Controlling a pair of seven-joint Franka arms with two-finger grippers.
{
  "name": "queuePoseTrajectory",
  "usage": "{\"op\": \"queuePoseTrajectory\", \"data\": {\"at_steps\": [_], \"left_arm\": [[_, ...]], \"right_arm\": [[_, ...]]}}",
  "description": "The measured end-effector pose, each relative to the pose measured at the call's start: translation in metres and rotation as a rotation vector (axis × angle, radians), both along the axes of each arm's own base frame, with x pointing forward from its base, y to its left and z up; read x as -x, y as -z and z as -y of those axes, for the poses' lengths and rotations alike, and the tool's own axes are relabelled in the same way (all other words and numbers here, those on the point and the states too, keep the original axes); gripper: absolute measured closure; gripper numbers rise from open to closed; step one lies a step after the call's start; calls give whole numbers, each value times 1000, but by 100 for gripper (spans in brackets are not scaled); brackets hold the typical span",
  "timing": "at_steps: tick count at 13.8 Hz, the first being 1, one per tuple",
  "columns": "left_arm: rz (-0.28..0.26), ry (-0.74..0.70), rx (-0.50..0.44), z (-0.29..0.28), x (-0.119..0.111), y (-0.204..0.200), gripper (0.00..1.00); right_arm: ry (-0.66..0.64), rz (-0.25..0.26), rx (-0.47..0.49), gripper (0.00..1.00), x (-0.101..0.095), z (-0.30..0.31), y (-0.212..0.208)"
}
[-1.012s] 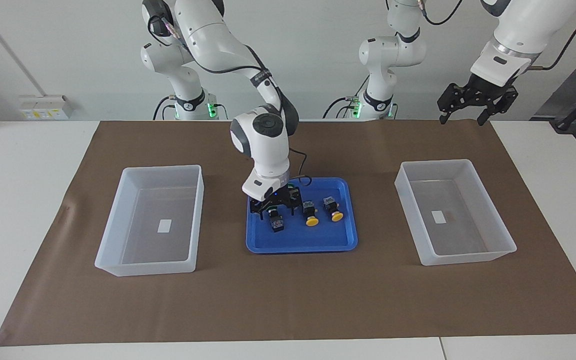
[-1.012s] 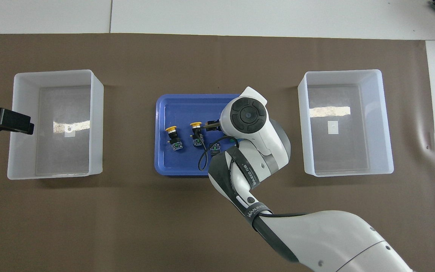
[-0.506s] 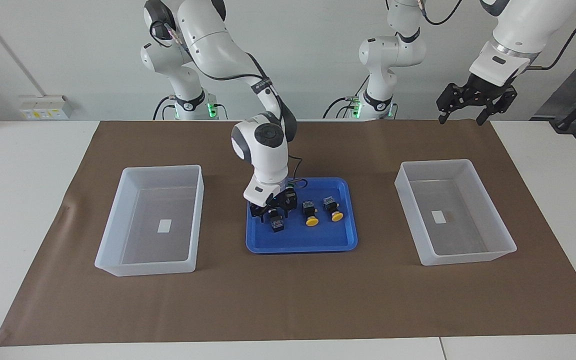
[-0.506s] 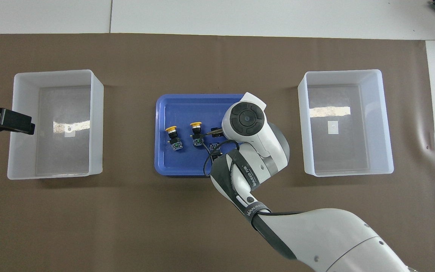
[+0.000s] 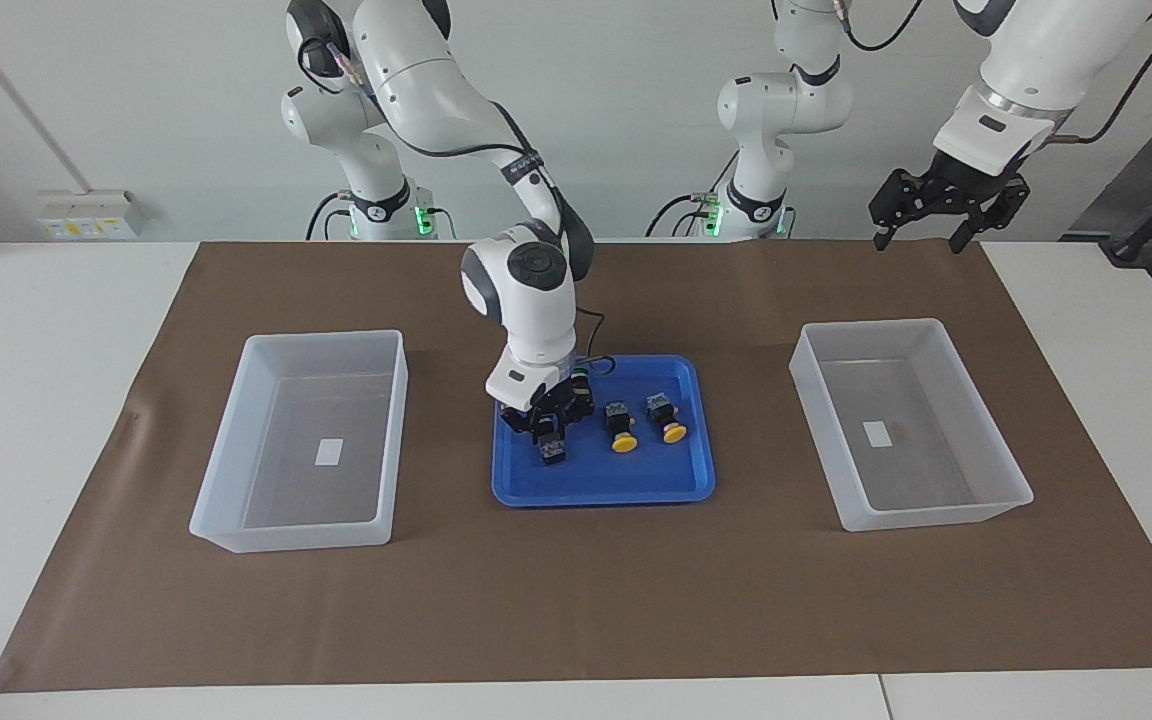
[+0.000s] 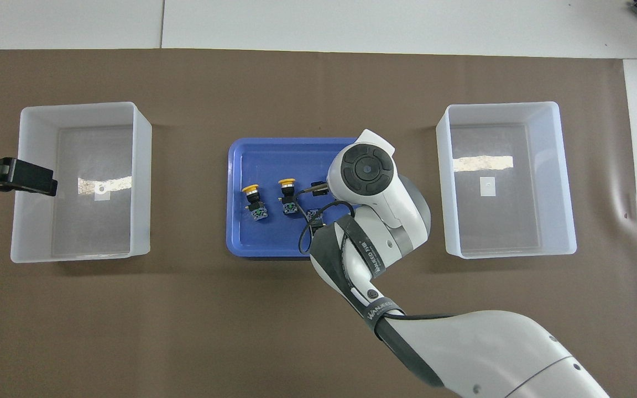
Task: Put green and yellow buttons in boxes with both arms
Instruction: 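Carry the green button to its box while the left gripper reaches in, then release the green button in the box while the left gripper nears yellow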
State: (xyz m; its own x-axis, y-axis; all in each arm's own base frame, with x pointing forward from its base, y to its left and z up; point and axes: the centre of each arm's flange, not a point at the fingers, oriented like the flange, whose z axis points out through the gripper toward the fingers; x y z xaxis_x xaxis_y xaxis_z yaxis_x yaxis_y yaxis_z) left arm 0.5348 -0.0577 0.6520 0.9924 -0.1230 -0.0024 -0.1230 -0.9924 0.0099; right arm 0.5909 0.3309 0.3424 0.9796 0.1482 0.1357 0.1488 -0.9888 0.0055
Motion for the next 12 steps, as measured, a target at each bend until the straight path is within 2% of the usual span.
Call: {"op": "queuePoseTrajectory", "data": {"at_steps": [2, 4, 6, 9, 12], "left_arm": [[31, -15, 4, 17, 0, 9, 0], [59, -34, 9, 42, 4, 27, 0], [73, -61, 15, 67, 8, 52, 0], [112, -120, 40, 117, 14, 108, 0], [97, -163, 48, 157, 22, 166, 0]], "right_arm": [[47, 22, -13, 60, -7, 30, -57], [76, 52, -20, 60, -18, 89, -113], [68, 74, -7, 60, -32, 160, -139], [24, 53, 36, 60, -47, 256, -131], [22, 13, 54, 60, -47, 316, -97]]}}
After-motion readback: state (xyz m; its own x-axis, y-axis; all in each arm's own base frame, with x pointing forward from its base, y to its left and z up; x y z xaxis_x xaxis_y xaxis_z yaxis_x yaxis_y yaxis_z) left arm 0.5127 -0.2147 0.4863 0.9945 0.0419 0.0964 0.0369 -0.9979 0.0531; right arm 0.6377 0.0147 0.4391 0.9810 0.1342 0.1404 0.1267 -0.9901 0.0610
